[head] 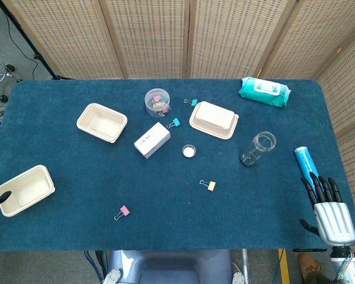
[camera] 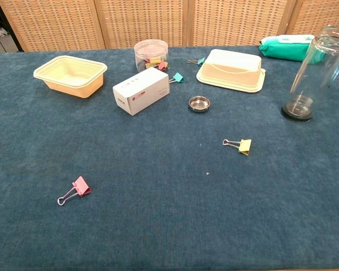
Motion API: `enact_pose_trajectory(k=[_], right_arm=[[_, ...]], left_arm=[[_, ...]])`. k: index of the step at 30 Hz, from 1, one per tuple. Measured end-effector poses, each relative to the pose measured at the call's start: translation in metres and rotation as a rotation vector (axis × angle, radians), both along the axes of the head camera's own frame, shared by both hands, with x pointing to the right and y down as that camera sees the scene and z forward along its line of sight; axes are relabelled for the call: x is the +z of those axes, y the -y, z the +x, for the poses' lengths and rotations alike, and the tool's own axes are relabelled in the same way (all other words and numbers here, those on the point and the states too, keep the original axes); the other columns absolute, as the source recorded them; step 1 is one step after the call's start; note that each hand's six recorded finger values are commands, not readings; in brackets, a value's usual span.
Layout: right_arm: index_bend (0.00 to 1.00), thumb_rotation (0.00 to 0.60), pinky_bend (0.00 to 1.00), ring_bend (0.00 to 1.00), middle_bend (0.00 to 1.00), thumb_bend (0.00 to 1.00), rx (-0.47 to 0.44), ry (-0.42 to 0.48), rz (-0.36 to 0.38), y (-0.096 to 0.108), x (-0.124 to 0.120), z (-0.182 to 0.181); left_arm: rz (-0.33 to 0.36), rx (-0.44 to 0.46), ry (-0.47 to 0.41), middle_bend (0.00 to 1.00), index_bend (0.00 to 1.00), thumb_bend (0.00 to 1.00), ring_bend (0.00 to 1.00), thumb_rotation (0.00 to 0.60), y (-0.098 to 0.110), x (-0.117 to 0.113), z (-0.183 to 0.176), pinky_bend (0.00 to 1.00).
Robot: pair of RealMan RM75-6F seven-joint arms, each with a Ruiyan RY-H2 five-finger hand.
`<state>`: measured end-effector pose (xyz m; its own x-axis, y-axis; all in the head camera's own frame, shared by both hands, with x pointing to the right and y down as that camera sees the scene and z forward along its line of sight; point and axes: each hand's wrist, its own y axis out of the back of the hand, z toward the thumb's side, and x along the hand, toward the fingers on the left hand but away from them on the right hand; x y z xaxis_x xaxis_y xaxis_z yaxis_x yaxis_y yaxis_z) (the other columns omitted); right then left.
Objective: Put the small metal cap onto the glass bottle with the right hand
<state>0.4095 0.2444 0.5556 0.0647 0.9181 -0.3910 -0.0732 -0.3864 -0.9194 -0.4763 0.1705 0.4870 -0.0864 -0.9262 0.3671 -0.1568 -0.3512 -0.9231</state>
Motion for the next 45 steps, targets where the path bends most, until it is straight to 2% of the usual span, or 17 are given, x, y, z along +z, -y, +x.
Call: enact_pose_trajectory(k=[11,17,26,32,38,45], right_arm=[[0.0,0.6,0.0,0.0,0.0,0.07,-0.033,0.043,0.039,0.005,-0.002,-0.015],[0.0,0.6,0.0,0.0,0.0,0.07,-0.091,0.066,0.087,0.024,-0.009,-0.037],[0.0,0.6,0.0,0.0,0.0,0.07,-0.21,0.136,0.144,0.069,-0.025,-0.096],[0.02,0.6,0.0,0.0,0.0,0.07,-0.292,0.19,0.076,0.096,-0.013,-0.138],[0.13,0.6,0.0,0.0,0.0,0.08,-0.34,0.252,-0.047,0.128,0.019,-0.185],[0.27,0.6,0.0,0.0,0.0,0.26,-0.364,0.268,-0.086,0.165,0.061,-0.235]], left_arm=[[0.004,-0.009,0.007,0.0,0.0,0.03,0.0,0.6,-0.002,0.001,-0.003,0.0],[0.004,-0.026,0.003,0.0,0.0,0.03,0.0,0.6,0.0,0.001,-0.008,0.0],[0.014,-0.052,0.004,0.0,0.0,0.03,0.0,0.6,-0.004,-0.002,-0.015,0.0],[0.015,-0.065,0.008,0.0,0.0,0.04,0.0,0.6,-0.005,-0.002,-0.018,0.0],[0.015,-0.078,0.005,0.0,0.0,0.04,0.0,0.6,-0.004,-0.003,-0.022,0.0],[0.007,-0.087,0.005,0.0,0.0,0.04,0.0,0.6,-0.003,-0.001,-0.025,0.0]])
